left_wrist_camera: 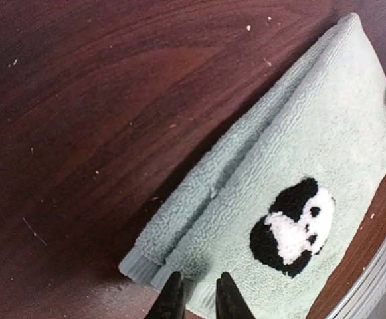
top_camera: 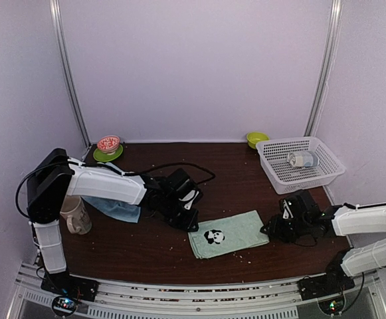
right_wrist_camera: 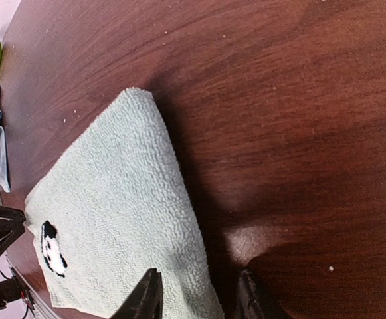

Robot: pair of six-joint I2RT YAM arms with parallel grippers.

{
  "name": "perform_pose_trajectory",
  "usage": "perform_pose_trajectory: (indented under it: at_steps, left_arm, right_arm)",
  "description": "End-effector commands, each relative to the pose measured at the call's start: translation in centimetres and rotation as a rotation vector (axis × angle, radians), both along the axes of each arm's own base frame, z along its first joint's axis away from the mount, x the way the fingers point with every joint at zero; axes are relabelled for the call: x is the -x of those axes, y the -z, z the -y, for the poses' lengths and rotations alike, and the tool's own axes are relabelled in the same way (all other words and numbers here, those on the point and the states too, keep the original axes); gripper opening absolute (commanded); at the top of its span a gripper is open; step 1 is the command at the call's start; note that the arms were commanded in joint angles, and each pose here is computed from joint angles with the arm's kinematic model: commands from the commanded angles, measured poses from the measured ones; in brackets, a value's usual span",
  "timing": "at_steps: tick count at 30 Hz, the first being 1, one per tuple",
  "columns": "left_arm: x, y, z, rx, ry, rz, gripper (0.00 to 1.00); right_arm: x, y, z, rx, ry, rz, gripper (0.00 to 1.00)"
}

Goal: Roll the towels
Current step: Roll the towel at the center of the board.

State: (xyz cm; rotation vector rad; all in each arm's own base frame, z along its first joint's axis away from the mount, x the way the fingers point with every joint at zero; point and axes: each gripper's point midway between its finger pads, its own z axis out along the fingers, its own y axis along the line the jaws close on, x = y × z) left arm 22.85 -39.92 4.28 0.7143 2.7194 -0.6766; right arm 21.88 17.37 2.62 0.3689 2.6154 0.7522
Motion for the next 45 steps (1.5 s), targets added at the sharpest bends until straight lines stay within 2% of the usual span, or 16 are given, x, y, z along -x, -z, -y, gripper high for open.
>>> perform_pose_trajectory:
  at_steps: [1,8,12,15,20,25,32,38,41,45]
  left_arm:
    - [0.2,1.2,-0.1,-0.028,-0.006,-0.016,0.15]
    - [0.2,2.4,-1.2,-0.080,-0.032,-0.016,0.09]
    - [0.3,3.0,-1.7,-0.100,-0.043,-0.020,0.04]
    - [0.3,3.3,-1.8,-0.105,-0.047,-0.026,0.00]
    - [0.4,3.6,-1.6,-0.096,-0.054,-0.037,0.00]
    - [0.3,3.4,-1.5,-0.087,-0.061,-0.037,0.00]
    - [0.0,-1.8,-1.5,-0.016,-0.067,0.030,0.00]
    - [1.0,-6.2,3.0,0.158,0.036,0.032,0.00]
    - [2.1,-6.4,5.9,0.184,0.112,0.018,0.00]
    - [2.3,-5.1,7.8,0.189,0.142,-0.018,0.00]
  right_arm:
    - [1.2,1.9,0.4,0.013,-0.010,-0.067,0.33]
    - [1.3,2.1,0.1,0.012,-0.036,-0.072,0.12]
    - [0.8,1.2,0.9,0.083,-0.049,-0.033,0.00]
    - [0.1,-0.2,1.5,0.150,-0.065,0.012,0.00]
    - [-0.2,-2.1,2.3,0.275,-0.109,0.051,0.00]
    - [-0.5,-3.0,2.0,0.341,-0.145,0.078,0.00]
    - [-0.4,-1.6,1.8,0.346,-0.151,0.050,0.00]
    - [-0.8,-1.7,1.7,0.348,-0.149,0.062,0.00]
    - [-0.8,-1.6,1.6,0.351,-0.150,0.062,0.00]
    - [-0.9,-1.5,1.7,0.358,-0.155,0.060,0.00]
